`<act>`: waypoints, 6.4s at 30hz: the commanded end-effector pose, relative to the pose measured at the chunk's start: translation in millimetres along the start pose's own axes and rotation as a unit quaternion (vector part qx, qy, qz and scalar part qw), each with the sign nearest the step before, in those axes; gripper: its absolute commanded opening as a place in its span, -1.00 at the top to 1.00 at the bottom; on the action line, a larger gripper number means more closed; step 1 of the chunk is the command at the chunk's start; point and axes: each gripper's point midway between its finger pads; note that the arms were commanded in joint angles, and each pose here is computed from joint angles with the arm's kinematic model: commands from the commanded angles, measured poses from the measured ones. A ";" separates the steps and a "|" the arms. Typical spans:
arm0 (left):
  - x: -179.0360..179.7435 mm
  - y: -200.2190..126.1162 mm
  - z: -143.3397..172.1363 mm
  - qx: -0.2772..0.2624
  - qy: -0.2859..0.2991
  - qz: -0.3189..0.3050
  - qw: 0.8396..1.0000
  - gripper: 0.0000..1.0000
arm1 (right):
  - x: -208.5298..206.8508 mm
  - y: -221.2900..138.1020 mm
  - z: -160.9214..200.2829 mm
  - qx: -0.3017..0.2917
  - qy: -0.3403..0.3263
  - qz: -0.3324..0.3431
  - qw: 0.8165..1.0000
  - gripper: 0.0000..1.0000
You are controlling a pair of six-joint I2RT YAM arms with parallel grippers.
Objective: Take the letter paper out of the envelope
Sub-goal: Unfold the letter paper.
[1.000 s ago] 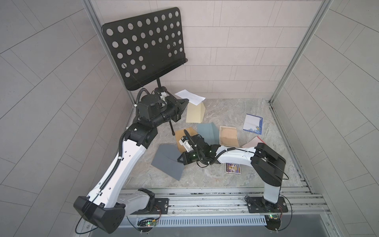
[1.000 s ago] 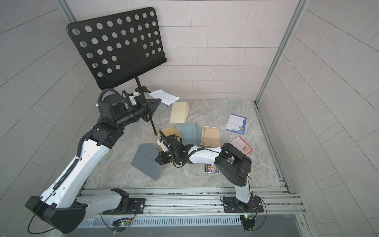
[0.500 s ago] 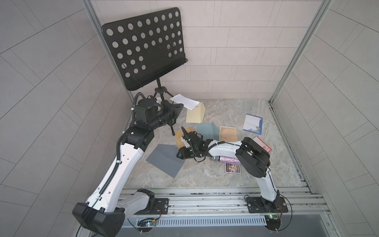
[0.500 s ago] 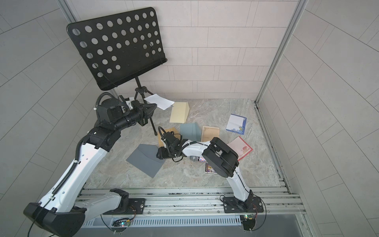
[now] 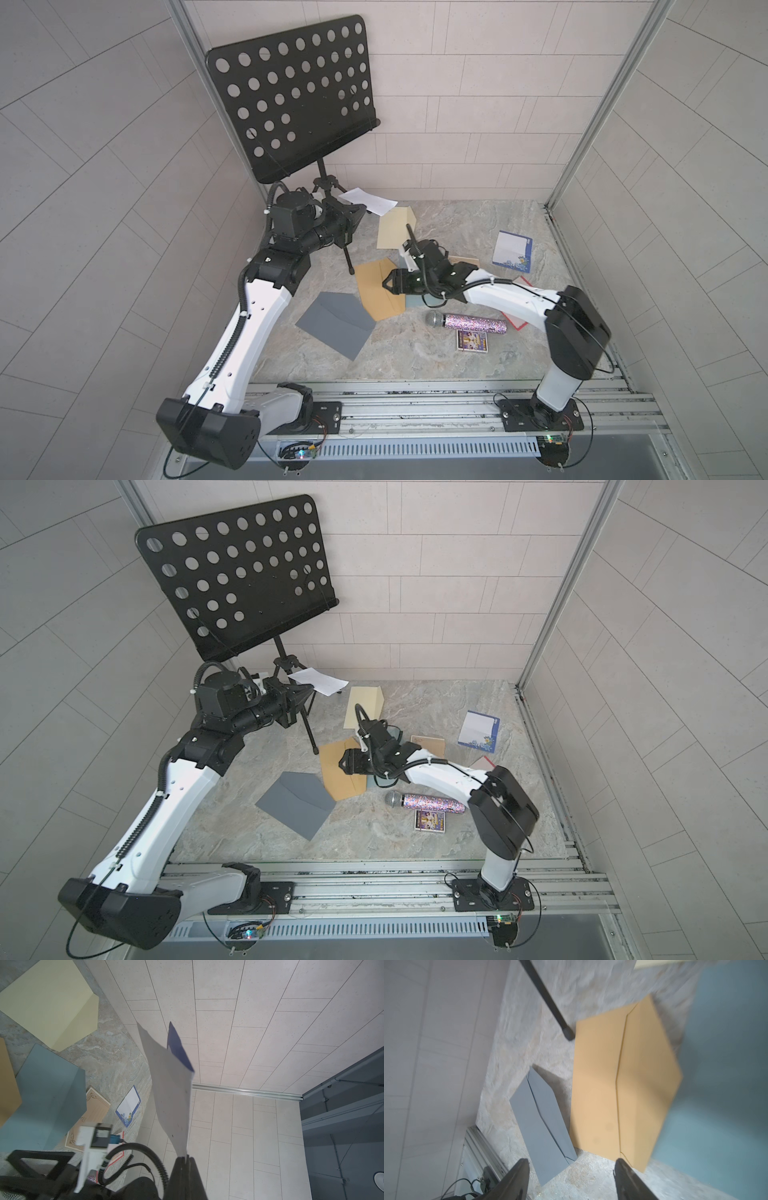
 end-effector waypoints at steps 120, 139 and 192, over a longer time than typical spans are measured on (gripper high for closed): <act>30.7 50.8 77.0 0.219 -0.163 -0.078 0.959 -0.83 | 68.5 -197.7 -72.7 -0.222 -0.651 0.120 0.716 1.00; 57.8 46.1 91.2 0.258 -0.138 -0.101 0.951 -0.12 | 84.4 -184.8 -63.4 -0.213 -0.693 0.095 0.682 1.00; -35.2 53.2 63.0 0.124 0.123 0.027 0.984 1.00 | 19.5 -299.9 -129.4 -0.338 0.016 -0.017 0.941 -0.41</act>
Point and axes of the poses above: each gripper's point midway between its finger pads, its own y axis out along the fingers, its own x axis along the line the jaws close on, z = x × y, and after that the axes turned 4 degrees about -y, right-handed
